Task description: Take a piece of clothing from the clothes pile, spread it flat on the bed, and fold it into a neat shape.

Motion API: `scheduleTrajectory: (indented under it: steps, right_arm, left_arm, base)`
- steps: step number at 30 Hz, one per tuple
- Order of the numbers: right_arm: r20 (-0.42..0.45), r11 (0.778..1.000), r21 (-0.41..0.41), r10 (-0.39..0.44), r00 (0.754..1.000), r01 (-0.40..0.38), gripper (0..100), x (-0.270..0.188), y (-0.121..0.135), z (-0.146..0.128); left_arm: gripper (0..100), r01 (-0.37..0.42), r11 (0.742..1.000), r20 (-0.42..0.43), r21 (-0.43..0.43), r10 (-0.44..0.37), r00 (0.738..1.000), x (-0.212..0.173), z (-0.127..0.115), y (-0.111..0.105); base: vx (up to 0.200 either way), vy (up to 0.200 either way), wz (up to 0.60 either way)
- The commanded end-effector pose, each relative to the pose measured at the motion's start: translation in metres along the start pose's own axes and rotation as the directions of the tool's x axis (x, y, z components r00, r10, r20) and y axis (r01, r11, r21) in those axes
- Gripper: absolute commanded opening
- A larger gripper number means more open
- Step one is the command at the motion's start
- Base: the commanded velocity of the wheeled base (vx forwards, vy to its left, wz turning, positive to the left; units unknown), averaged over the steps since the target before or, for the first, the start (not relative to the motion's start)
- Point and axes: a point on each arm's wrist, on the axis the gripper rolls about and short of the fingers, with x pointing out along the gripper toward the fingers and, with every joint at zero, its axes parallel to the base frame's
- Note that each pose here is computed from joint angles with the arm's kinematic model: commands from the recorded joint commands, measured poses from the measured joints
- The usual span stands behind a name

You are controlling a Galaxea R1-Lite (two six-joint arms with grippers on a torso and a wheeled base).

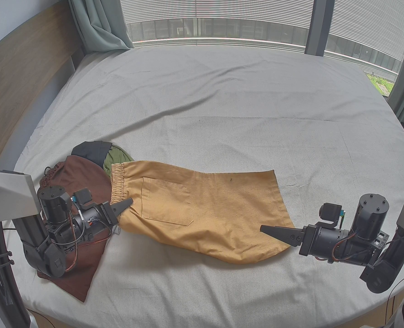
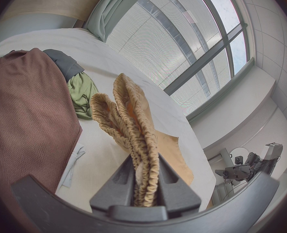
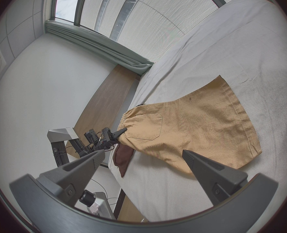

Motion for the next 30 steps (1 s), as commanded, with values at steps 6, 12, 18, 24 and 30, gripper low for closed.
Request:
scheduleTrajectory:
  steps: [6,12,18,24,30]
  right_arm:
    - [-0.002,1.000,0.000,0.001,1.000,-0.001,100,0.000,0.000,0.000]
    - [-0.003,1.000,0.001,0.000,1.000,0.000,100,0.000,0.000,-0.001]
    - [-0.007,1.000,0.003,-0.002,1.000,0.002,100,0.001,-0.001,-0.001]
    - [-0.008,1.000,0.003,-0.001,1.000,0.001,100,0.001,-0.001,-0.002]
    - [-0.008,1.000,0.003,-0.001,1.000,0.001,100,0.001,-0.001,-0.002]
  left_arm:
    - [0,-0.004,1.000,0.004,-0.009,0.004,1.000,-0.016,0.007,0.005]
    - [0,-0.015,1.000,0.005,-0.019,0.015,1.000,-0.027,0.010,0.012]
    - [0,0.000,1.000,0.010,-0.002,0.000,1.000,-0.036,0.016,0.015]
    - [0,-0.016,1.000,0.016,0.017,0.016,1.000,-0.041,0.017,0.018]
    - [0,-0.006,1.000,0.012,0.030,0.006,1.000,-0.038,0.016,0.015]
  base:
    - [0.000,0.000,0.00]
    - [0.000,0.000,0.00]
    - [0.000,0.000,0.00]
    - [0.000,0.000,0.00]
    - [0.000,0.000,0.00]
